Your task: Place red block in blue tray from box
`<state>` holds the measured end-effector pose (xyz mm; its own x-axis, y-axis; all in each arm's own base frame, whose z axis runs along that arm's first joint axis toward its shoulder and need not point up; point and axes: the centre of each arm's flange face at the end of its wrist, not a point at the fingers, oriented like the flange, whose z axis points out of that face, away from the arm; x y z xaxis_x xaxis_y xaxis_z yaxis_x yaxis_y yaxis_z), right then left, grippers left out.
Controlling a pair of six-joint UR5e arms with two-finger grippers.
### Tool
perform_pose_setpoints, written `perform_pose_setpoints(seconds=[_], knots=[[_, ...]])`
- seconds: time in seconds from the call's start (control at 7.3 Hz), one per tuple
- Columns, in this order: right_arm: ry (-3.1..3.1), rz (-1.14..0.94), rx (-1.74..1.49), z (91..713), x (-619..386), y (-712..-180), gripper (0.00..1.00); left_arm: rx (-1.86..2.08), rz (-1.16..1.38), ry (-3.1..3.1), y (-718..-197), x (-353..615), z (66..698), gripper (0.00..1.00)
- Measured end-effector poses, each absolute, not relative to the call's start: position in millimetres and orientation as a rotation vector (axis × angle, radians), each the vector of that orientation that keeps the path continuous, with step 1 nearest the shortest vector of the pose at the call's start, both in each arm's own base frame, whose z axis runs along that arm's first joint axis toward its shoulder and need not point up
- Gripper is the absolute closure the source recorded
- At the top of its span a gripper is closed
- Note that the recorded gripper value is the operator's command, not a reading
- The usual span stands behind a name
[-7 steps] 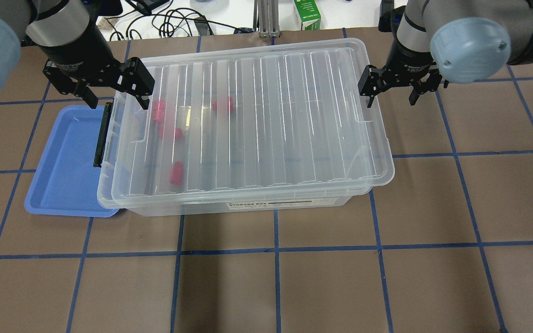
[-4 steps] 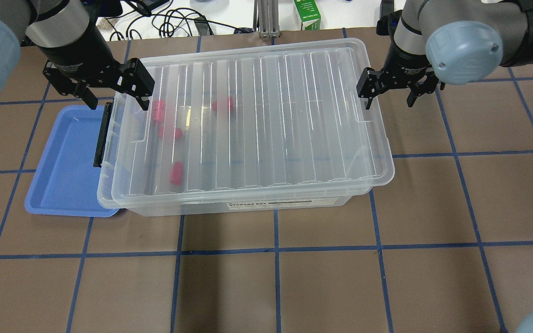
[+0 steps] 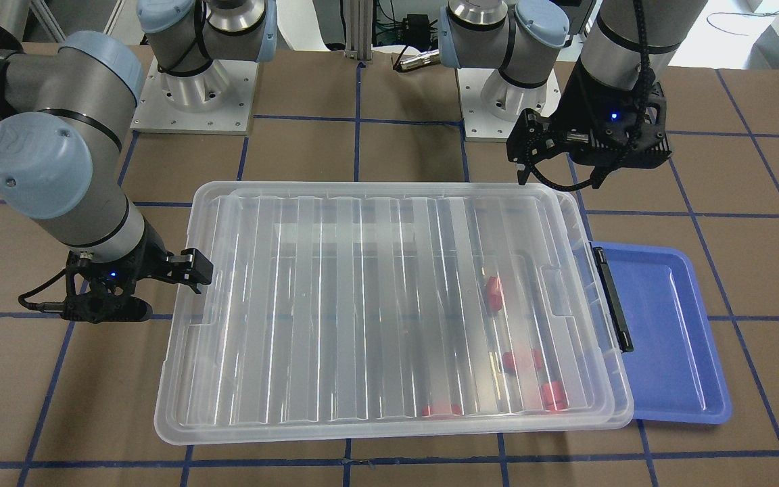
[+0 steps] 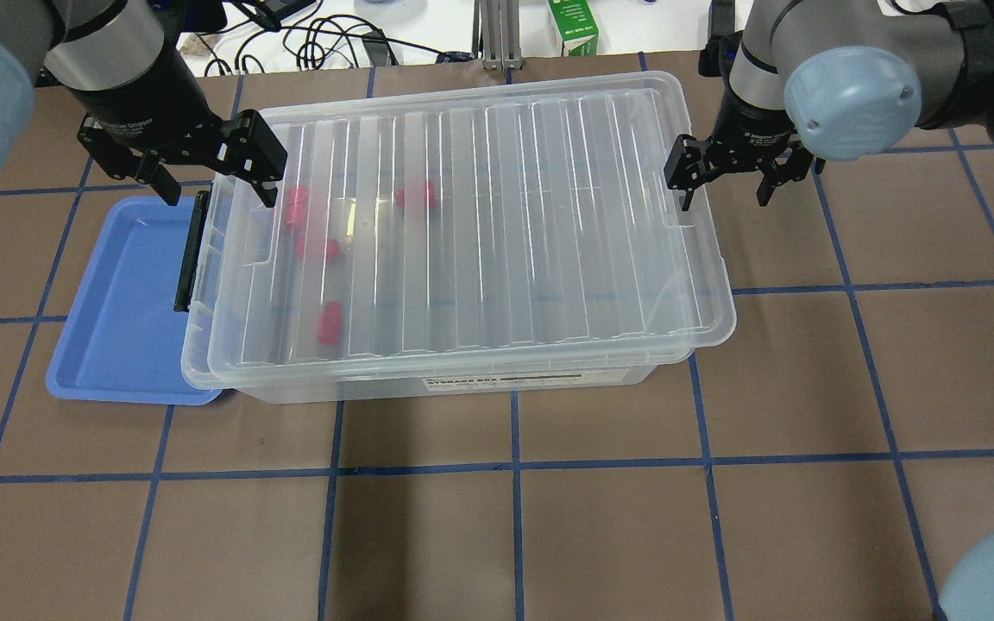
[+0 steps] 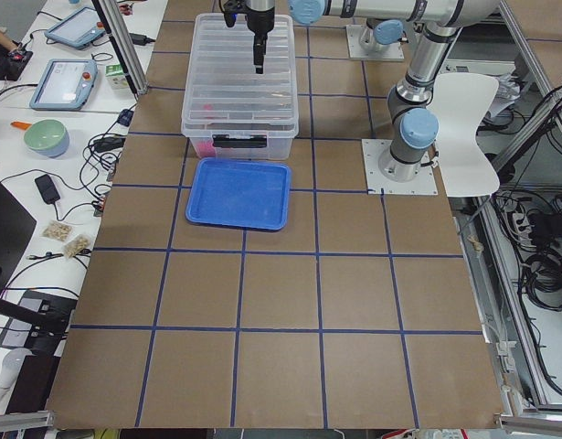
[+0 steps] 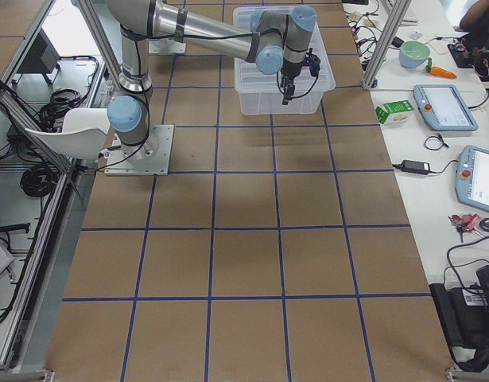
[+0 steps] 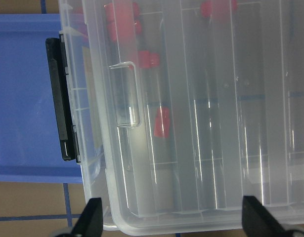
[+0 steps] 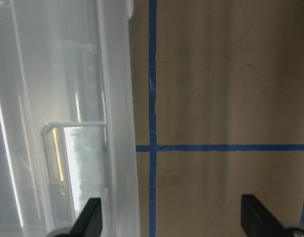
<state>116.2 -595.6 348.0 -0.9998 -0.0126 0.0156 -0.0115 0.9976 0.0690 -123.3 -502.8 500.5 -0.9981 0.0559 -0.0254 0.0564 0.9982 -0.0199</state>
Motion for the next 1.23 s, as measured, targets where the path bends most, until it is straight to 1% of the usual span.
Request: perform_pose_setpoints(seconds=[0.41, 0.82, 1.23], knots=[[-3.086, -0.098, 0.012, 351.2, 108.8, -597.7, 0.00, 0.089, -0.032, 3.114, -502.3, -123.2, 500.4, 0.00], [-3.074, -0.104, -0.042, 352.8, 76.2, -601.8, 0.00, 0.089, -0.033, 3.115, -502.5, -123.3, 500.9, 0.00], [-3.077, -0.107, -0.005, 353.3, 48.7, -604.6, 0.00, 0.088, -0.034, 3.116, -502.7, -123.1, 501.2, 0.00]])
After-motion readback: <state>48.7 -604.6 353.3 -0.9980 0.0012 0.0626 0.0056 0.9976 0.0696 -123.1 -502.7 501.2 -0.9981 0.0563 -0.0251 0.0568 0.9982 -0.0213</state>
